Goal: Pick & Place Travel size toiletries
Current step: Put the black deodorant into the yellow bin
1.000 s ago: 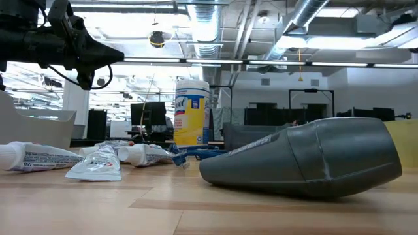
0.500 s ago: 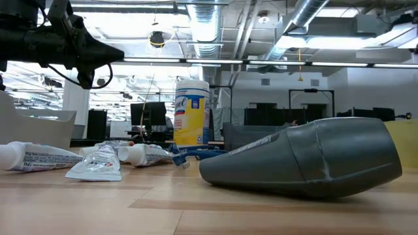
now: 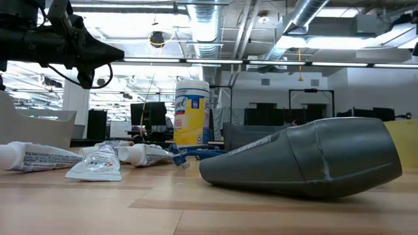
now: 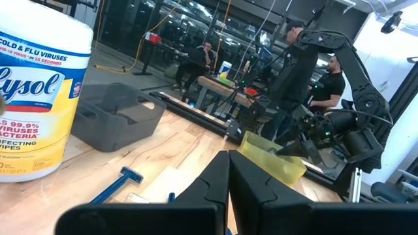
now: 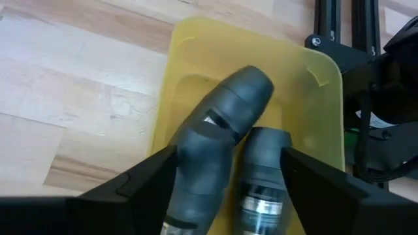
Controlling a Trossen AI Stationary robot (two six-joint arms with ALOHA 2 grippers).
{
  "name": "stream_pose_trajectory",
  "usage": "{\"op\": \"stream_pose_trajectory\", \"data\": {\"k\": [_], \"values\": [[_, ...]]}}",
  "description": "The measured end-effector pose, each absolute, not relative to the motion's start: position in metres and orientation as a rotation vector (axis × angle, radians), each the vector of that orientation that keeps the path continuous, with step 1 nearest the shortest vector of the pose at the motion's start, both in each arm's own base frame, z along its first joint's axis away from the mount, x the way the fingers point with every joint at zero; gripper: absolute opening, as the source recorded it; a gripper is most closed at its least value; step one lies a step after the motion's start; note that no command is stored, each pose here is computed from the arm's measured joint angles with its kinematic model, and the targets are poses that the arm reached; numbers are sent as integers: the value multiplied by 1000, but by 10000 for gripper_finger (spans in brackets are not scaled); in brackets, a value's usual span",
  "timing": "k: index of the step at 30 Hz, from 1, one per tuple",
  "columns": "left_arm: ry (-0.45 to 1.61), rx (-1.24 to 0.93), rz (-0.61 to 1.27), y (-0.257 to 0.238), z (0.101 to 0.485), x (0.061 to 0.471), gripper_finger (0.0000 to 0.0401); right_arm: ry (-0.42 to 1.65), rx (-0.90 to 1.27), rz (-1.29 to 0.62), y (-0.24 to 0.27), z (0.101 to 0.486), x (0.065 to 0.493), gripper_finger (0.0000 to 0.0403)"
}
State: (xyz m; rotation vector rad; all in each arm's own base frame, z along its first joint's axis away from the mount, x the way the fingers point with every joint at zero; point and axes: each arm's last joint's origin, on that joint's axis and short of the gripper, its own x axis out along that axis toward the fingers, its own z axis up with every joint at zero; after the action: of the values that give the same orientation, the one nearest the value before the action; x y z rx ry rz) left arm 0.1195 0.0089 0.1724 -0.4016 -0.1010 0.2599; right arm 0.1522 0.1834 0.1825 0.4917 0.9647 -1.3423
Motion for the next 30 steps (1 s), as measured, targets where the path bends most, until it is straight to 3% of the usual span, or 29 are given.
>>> {"op": "stream_pose_trajectory", "data": {"k": [6,12,19,30], "values": [[-106,-402,259,9,173,120,0,972,445,-1336,184,205,162,269],[-106,-402,258,9,173,119,0,1046,481,-1101,183,235,210,270],[-107,-402,258,9,173,119,0,999,575,-798,166,242,272,270],[-112,-403,257,9,174,119,0,939,638,-739,149,244,297,270]]}}
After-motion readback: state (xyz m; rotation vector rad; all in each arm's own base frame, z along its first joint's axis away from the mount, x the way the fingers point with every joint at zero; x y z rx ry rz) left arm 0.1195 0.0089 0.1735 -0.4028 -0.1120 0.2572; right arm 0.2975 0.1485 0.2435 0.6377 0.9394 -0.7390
